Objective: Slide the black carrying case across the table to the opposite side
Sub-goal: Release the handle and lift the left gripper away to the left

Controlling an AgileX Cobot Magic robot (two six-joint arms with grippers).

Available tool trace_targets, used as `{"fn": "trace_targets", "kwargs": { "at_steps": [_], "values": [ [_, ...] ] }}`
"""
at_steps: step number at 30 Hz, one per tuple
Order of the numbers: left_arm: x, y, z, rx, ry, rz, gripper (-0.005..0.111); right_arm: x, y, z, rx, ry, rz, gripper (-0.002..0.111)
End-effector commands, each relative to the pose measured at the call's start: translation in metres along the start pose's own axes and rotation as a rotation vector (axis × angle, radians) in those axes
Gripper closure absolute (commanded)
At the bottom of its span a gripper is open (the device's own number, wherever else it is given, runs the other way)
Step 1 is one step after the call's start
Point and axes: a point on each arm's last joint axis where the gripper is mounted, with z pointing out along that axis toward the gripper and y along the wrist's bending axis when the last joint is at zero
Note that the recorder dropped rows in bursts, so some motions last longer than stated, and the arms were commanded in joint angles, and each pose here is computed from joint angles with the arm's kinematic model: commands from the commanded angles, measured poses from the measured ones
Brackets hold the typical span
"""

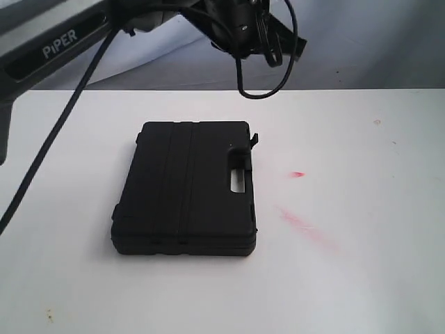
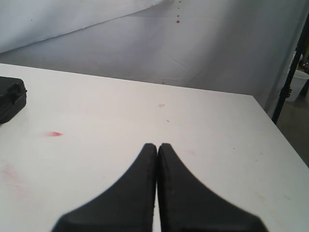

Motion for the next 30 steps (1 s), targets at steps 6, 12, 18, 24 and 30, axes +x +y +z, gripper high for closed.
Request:
{"fn": "trace_targets", "kwargs": {
  "at_steps": [6, 12, 18, 24, 30],
  "values": [
    [0.024, 0.003, -0.034, 0.148, -0.305, 0.113, 0.107, 0.001, 0.000, 0.000, 0.008, -0.001, 0.001, 0.108],
    [0.060, 0.023, -0.059, 0.124, -0.396, 0.107, 0.107, 0.001, 0.000, 0.000, 0.008, -0.001, 0.001, 0.108],
    [0.099, 0.057, -0.093, 0.044, -0.395, 0.106, 0.107, 0.001, 0.000, 0.000, 0.008, -0.001, 0.001, 0.108],
    [0.142, 0.112, -0.135, -0.020, -0.454, -0.038, 0.107, 0.001, 0.000, 0.000, 0.008, -0.001, 0.001, 0.108],
    [0.188, 0.153, -0.170, -0.117, -0.512, -0.061, 0.107, 0.001, 0.000, 0.000, 0.008, -0.001, 0.001, 0.108]
  ]
}}
